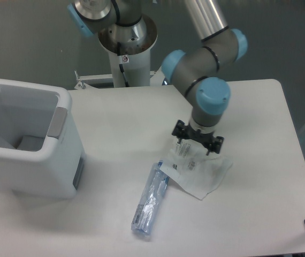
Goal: Place the trash in the trash can
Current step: 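Move the open gripper down over the crumpled clear plastic bag, then close the gripper on the plastic bag and lift it up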
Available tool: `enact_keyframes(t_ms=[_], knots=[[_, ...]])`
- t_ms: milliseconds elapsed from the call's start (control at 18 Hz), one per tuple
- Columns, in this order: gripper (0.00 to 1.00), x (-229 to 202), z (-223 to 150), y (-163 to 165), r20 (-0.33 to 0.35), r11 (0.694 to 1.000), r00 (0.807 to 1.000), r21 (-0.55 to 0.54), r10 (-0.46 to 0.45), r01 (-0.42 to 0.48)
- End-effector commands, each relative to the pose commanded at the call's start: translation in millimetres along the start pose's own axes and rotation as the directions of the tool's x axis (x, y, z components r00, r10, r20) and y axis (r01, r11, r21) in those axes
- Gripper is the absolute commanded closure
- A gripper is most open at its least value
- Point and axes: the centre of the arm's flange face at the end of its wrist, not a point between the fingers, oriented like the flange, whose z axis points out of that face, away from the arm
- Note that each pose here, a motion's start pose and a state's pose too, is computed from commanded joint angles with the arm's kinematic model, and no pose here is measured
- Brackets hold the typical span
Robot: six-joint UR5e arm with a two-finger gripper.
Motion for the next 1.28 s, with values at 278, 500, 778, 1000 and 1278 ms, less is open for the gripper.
enact_keyframes(t_ms=[278,500,778,1000,1278], knots=[[0.0,11,12,-16,0.066,0.994,0.998,-0.109,-0.005,0.012],[0.0,13,23,-22,0.07,0.992,0.997,-0.122,-0.028,0.037],[0.0,19,38,-34,0.106,0.985,0.994,-0.168,-0.029,0.047],[0.39,15,33,-40,0.124,0.985,0.992,-0.166,-0.036,0.057],[0.88,14,29,-41,0.13,0.985,0.991,-0.161,-0.037,0.058]])
